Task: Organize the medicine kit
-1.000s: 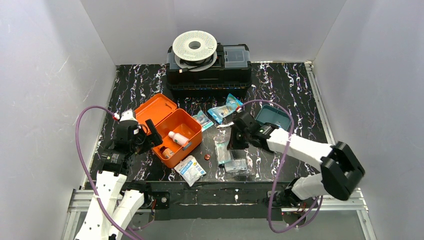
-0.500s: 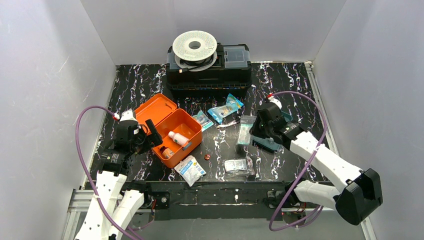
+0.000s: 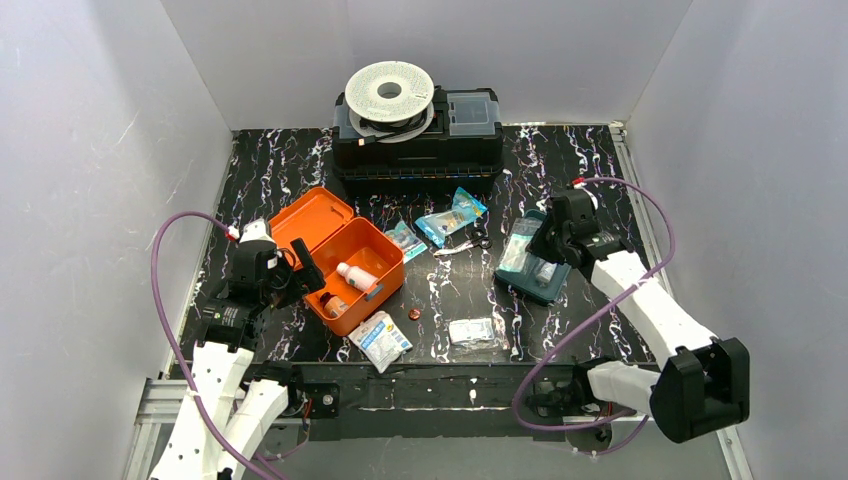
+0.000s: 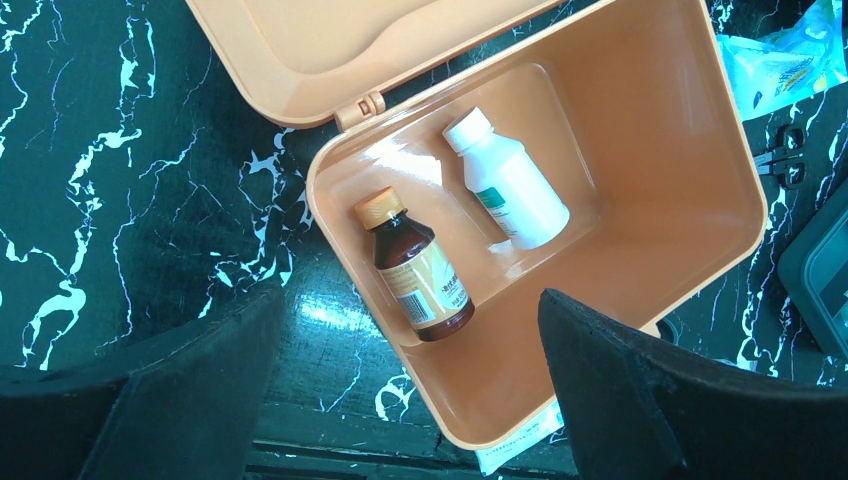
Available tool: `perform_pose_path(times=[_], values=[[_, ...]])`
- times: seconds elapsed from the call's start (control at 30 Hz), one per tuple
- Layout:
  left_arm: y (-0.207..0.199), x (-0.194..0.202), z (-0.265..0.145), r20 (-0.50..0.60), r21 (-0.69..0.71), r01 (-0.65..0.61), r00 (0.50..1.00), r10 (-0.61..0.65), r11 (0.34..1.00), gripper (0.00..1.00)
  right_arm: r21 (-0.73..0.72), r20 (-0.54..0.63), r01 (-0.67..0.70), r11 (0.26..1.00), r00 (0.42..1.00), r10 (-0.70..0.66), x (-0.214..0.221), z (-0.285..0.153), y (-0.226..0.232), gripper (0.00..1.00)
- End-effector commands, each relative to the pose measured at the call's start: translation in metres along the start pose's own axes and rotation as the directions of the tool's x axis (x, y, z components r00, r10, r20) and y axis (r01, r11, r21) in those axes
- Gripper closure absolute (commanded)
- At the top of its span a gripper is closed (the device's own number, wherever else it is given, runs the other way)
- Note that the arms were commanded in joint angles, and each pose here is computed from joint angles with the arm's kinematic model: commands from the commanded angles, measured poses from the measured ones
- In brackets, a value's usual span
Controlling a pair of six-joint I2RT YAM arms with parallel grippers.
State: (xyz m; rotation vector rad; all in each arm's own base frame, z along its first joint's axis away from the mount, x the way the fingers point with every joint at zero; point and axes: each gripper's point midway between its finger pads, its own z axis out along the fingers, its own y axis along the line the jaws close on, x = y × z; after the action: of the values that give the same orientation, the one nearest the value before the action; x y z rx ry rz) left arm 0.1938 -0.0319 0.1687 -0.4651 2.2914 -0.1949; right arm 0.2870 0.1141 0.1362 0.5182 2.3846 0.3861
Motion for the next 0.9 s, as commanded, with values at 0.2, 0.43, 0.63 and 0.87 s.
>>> perform_pose_path(times=[0.2, 0.43, 0.63, 0.87], values=[[0.000, 0.001, 0.001, -0.007, 0.000, -0.018, 1.000, 0.018, 1.000, 0.02, -0.071, 0.016, -0.040, 0.997, 0.999, 0.041, -0.030, 0.020, 0.014, 0.99], [0.000, 0.001, 0.002, -0.011, -0.002, -0.018, 1.000, 0.018, 1.000, 0.02, -0.041, -0.024, -0.069, 0.997, 0.997, 0.068, -0.022, 0.038, -0.001, 0.99], [0.000, 0.001, 0.002, -0.014, -0.003, -0.018, 1.000, 0.018, 1.000, 0.02, -0.015, -0.068, -0.071, 0.997, 0.995, 0.070, -0.009, 0.051, -0.013, 0.99], [0.000, 0.001, 0.002, -0.014, -0.004, -0.018, 1.000, 0.018, 1.000, 0.02, 0.024, -0.102, -0.068, 0.997, 0.992, 0.070, 0.002, 0.061, -0.028, 0.99]])
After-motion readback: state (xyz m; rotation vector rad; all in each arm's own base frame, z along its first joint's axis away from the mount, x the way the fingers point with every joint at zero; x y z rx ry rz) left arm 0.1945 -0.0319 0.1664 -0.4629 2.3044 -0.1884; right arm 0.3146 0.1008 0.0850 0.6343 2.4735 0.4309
